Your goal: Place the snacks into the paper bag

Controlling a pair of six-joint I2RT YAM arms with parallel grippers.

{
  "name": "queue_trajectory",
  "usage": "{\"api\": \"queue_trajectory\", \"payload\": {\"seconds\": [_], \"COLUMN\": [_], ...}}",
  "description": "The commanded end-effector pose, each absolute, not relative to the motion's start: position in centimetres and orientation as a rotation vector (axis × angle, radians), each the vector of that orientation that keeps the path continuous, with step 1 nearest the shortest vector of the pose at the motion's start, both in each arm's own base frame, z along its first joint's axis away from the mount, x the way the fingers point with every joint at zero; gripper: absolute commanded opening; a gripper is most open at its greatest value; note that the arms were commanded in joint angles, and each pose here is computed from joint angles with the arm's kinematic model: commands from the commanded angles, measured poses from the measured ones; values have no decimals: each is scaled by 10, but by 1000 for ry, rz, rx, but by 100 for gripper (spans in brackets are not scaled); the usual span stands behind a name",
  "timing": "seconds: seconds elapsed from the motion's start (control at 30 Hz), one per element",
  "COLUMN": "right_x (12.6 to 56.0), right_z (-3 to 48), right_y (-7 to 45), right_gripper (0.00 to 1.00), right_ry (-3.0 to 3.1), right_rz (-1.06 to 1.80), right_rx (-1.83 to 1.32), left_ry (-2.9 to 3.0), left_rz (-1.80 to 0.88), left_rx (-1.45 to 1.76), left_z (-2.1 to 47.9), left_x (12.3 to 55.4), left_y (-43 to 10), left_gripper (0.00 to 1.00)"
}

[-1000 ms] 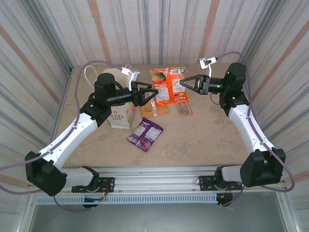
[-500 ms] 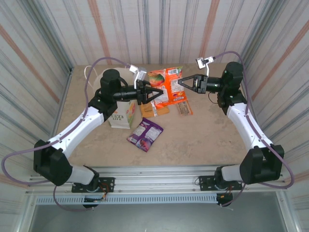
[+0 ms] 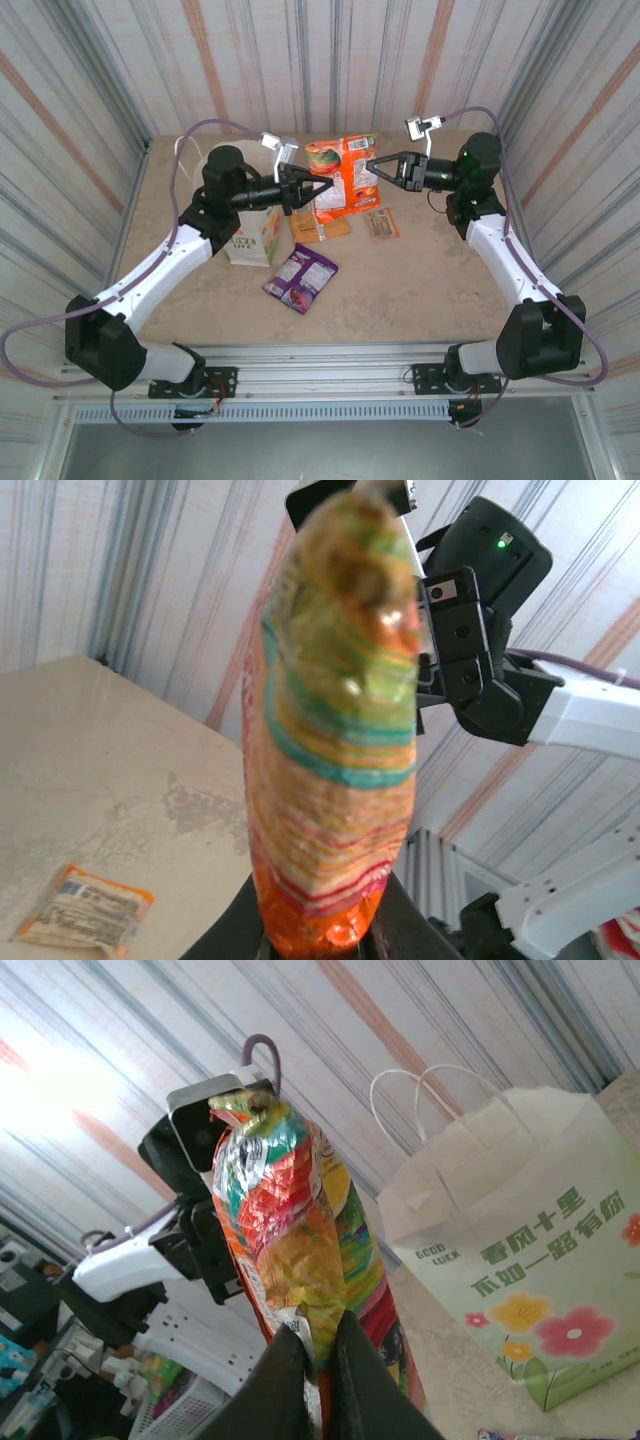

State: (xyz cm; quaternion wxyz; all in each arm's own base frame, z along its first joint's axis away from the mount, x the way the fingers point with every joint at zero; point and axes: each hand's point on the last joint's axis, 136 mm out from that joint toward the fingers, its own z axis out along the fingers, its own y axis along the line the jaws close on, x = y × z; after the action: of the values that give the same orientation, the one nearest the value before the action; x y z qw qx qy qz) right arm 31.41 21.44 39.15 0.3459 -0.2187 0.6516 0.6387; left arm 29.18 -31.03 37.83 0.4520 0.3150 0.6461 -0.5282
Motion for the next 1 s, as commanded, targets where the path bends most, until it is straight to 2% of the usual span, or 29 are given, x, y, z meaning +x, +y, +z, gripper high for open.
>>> {"api": "queue_trajectory", "payload": {"seconds": [0.0, 0.07, 0.2, 0.37, 0.6, 0.8, 0.97], "right_x": [319, 324, 331, 333, 329, 326, 323], "right_z": [387, 374, 347, 320, 309, 300, 291], "right_y": [207, 200, 192, 189, 199, 208, 212], "right_gripper": [34, 45, 51, 52, 52, 51, 51], "right_ry": [1713, 1761, 1869, 1969, 2019, 2058, 2094], "right_rz": [1616, 1564, 1457, 1423, 1429, 1440, 1444], "right_rx": [-485, -418, -301, -231, -259, -279, -284], "left_ry": [1580, 1627, 1738, 1833, 1813, 1799, 1898], "left_rz": [-1216, -1154, -961, -733, -480, -377, -231], "left_rx": [776, 785, 742, 675, 623, 435, 303], "left_z": [399, 401, 408, 425, 458, 483, 479], "left_x": [283, 280, 283, 286, 290, 306, 315], "left_y": [-298, -291, -267, -232, -193, -140, -92], "left_gripper": [9, 6, 4, 2, 2, 0, 1]}}
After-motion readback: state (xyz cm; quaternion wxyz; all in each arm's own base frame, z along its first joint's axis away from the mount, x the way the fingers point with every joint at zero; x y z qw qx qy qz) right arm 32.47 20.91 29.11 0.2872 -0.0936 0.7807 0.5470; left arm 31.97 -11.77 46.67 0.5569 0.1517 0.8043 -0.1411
